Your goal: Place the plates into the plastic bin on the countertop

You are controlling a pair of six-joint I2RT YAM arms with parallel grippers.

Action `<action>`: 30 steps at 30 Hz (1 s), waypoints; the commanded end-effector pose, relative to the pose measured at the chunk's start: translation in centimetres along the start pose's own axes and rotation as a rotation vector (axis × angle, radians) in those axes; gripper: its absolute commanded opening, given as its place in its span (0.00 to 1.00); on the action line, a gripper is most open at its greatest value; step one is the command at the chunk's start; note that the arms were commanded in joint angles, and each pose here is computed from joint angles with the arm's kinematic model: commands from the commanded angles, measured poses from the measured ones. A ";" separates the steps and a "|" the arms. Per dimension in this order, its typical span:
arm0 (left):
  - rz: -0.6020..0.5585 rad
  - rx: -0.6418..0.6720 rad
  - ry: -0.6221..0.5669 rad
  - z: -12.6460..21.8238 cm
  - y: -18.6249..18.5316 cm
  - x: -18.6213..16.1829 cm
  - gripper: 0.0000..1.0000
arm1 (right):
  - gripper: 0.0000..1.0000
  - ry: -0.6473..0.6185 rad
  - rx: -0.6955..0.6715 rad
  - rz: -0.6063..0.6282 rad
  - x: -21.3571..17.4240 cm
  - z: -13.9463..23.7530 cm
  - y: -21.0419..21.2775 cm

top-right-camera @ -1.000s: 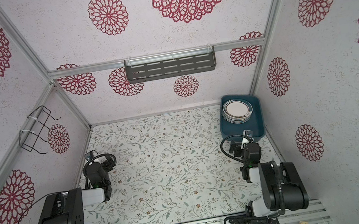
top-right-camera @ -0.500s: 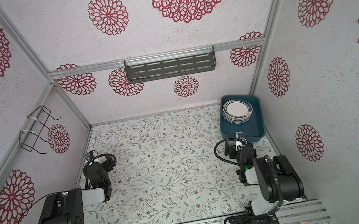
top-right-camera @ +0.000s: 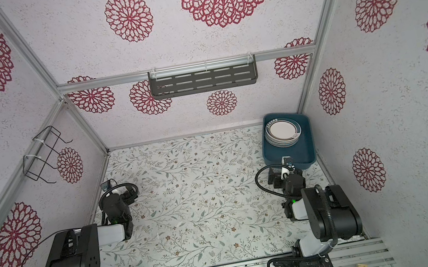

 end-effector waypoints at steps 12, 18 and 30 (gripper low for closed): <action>0.012 0.004 -0.029 -0.1 0.1 0.8 0.97 | 0.99 -0.050 -0.001 0.015 1.4 -0.2 0.3; 0.012 0.004 -0.028 -0.1 0.2 0.8 0.97 | 0.99 -0.051 -0.001 0.015 1.4 -0.2 0.3; 0.013 0.004 -0.032 -0.1 0.1 0.9 0.97 | 0.99 -0.051 -0.001 0.015 1.4 -0.2 0.3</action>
Point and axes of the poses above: each gripper's point midway between its finger pads, its own z axis back along the fingers, its own y axis along the line the jaws close on, x = y × z, the point moved 2 cm from there along z, back along the fingers, and after that the axes turned 9 degrees about -z, right-handed, at the moved point
